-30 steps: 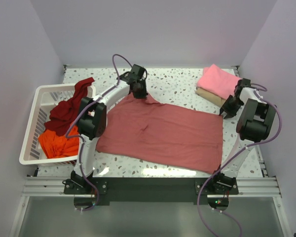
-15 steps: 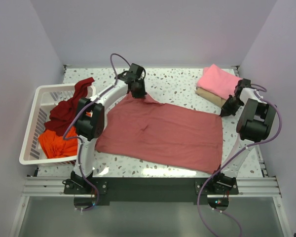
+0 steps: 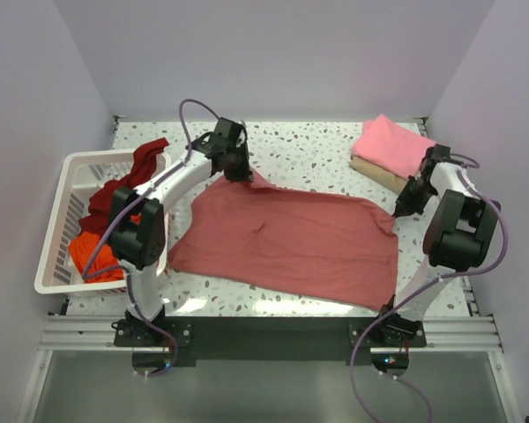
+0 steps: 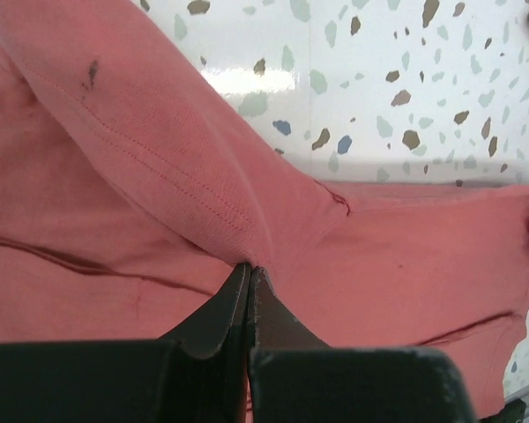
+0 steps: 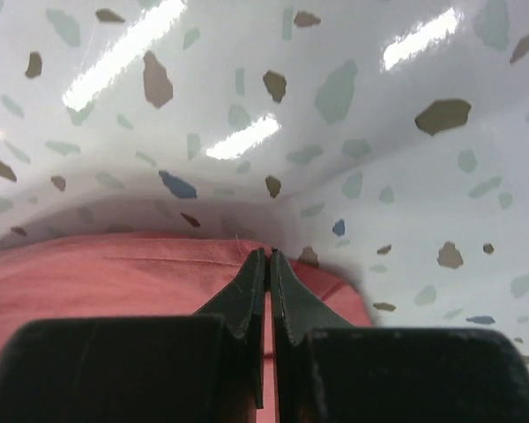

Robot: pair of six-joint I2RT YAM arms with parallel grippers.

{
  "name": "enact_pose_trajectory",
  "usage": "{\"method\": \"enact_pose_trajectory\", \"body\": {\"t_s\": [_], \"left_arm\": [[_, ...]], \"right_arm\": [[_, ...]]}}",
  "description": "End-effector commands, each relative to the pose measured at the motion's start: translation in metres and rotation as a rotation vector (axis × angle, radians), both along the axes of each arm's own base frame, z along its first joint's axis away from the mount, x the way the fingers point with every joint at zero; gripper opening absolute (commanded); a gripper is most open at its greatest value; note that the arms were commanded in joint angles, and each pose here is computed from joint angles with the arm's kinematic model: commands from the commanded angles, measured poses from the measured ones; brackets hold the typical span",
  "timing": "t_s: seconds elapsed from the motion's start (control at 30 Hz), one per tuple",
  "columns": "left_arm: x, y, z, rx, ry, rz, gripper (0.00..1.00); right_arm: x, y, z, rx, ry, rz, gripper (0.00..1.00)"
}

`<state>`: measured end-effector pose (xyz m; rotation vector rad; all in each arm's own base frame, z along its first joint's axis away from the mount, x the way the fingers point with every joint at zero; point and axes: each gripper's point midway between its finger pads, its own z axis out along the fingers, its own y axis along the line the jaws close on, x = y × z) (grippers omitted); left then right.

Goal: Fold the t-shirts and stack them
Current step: Fold the tshirt

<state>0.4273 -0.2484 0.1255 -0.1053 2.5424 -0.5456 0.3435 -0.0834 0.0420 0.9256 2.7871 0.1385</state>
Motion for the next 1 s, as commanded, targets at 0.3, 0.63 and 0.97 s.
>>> {"method": "enact_pose_trajectory", "body": {"t_s": [0.3,0.63,0.97], "left_arm": [[-0.062,0.032,0.017,0.054,-0.033,-0.025,0.00],[-0.119,0.048,0.022,0.108,-0.024,-0.067,0.00],[-0.160,0.053,0.017,0.153,0.002,-0.067,0.00]], "right_arm": [[-0.058,-0.001,0.037,-0.122,0.040,0.060,0.00],[-0.083,0.008,0.042,-0.144,0.047,0.097,0.00],[-0.100,0.009,0.044,-0.182,0.081,0.119,0.00]]}}
